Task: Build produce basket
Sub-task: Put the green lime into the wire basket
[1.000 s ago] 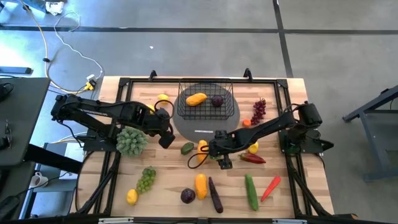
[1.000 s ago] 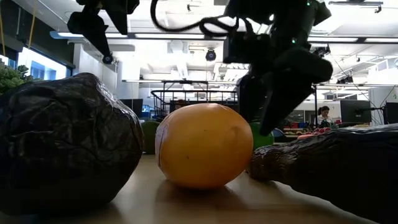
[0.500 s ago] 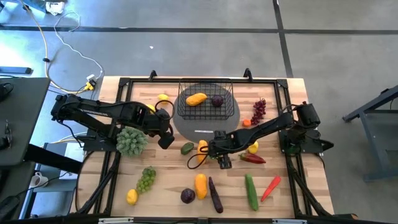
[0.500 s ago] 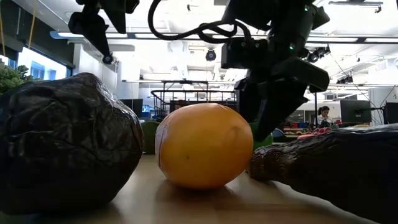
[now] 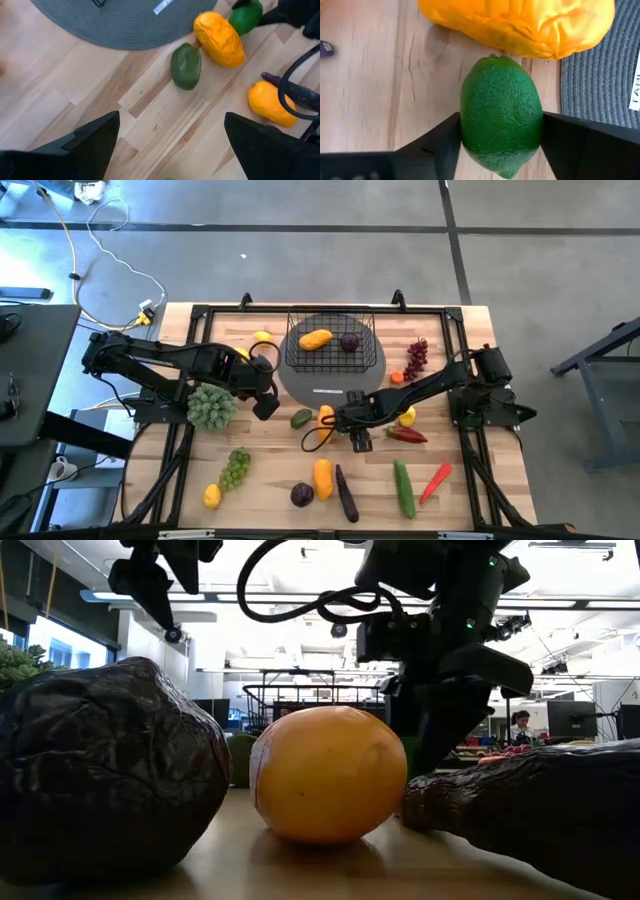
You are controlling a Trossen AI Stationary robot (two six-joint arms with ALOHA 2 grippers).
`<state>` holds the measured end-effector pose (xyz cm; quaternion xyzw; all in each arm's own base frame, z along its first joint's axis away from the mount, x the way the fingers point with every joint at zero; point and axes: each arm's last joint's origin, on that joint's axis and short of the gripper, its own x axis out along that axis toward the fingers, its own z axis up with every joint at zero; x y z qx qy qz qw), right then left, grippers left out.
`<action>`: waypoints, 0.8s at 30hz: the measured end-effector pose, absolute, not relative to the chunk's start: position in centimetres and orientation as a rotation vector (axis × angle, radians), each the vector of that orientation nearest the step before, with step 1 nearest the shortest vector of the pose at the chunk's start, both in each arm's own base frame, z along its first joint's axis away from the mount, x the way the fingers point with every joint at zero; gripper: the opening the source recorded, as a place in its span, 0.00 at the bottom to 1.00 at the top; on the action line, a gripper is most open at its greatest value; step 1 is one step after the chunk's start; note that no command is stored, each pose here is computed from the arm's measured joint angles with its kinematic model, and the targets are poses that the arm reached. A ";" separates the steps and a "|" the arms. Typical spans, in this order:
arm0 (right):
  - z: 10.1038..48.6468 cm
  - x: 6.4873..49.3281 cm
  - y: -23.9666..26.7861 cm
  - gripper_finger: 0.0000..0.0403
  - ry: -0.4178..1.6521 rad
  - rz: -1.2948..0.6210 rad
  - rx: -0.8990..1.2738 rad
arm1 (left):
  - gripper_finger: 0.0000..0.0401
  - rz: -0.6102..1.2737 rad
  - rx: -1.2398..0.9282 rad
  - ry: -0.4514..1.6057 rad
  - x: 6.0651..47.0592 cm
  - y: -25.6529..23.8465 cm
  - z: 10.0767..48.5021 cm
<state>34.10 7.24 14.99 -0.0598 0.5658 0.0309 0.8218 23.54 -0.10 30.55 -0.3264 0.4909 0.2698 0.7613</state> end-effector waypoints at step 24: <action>22.5 31.8 6.5 0.40 0.980 -0.215 0.323 | 0.87 0.599 -0.605 1.057 23.8 -1.1 30.3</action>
